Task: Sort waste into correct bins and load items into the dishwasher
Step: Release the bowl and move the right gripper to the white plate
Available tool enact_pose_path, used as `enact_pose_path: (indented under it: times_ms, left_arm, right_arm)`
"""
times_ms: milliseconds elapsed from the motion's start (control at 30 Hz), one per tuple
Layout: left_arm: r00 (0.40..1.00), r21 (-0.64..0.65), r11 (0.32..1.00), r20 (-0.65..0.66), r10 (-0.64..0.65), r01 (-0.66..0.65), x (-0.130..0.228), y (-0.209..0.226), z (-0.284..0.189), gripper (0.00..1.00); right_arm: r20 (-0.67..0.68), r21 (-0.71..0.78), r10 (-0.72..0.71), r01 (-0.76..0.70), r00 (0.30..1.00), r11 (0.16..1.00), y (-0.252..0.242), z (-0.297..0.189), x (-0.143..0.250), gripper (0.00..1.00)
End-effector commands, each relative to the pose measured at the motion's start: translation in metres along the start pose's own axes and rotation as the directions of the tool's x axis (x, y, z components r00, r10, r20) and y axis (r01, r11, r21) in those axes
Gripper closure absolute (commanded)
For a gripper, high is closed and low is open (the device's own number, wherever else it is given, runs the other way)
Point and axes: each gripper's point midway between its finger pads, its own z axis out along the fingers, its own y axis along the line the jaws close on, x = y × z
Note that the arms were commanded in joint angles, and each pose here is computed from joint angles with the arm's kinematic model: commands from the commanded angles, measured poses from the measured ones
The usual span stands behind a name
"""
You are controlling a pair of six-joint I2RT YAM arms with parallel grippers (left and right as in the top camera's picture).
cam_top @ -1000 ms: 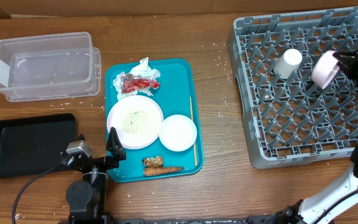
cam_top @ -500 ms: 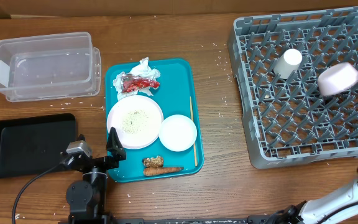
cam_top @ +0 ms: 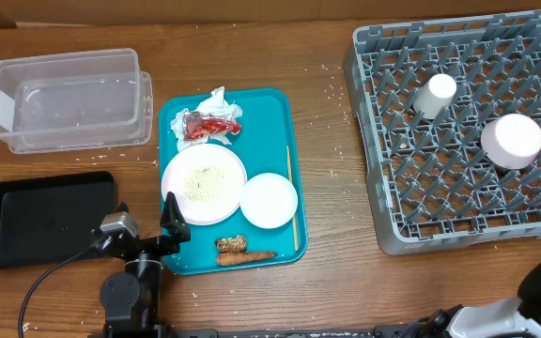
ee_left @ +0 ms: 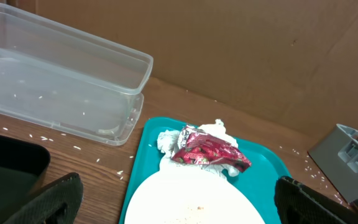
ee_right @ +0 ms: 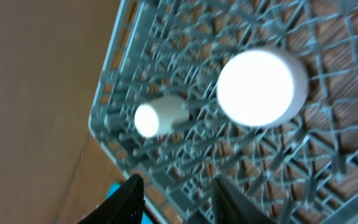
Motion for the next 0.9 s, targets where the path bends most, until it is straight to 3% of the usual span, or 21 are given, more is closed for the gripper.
enact_pose_path:
  times_ms: [0,67,167,333,467,667,867]
  left_arm:
    - [1.000,0.011,1.000,0.004,-0.014,0.014,0.000,-0.002,0.000,0.00]
    - [1.000,0.011,1.000,0.004,-0.014,0.014,0.000,-0.002,0.000,0.00]
    - [1.000,0.011,1.000,0.004,-0.014,0.014,0.000,-0.002,0.000,0.00]
    - [1.000,0.012,1.000,0.004,-0.014,0.014,0.000,-0.002,0.000,0.00]
    - [1.000,0.012,1.000,0.004,-0.014,0.014,0.000,-0.002,0.000,0.00]
    - [1.000,0.012,1.000,0.004,-0.014,0.014,0.000,-0.002,0.000,0.01]
    - [1.000,0.012,1.000,0.004,-0.014,0.014,0.000,-0.002,0.000,0.00]
  right_arm:
    - [-0.026,-0.096,-0.219,0.216,0.975,0.972,0.054,-0.019,0.042,0.49]
    - [-0.121,-0.206,-0.350,0.322,0.929,0.924,0.082,-0.015,0.083,0.40]
    - [-0.266,-0.300,-0.515,0.438,0.815,0.848,0.110,-0.005,0.151,0.38]
    - [-0.382,-0.280,-0.684,0.627,0.622,0.727,0.135,0.018,0.239,0.25]
    - [-0.414,-0.129,-0.702,0.726,0.580,0.676,0.143,0.040,0.287,0.23]
    - [-0.446,-0.068,-0.744,0.810,0.497,0.582,0.156,0.075,0.369,0.23]
    - [-0.509,-0.053,-0.738,0.839,0.443,0.541,0.152,0.114,0.443,0.34]
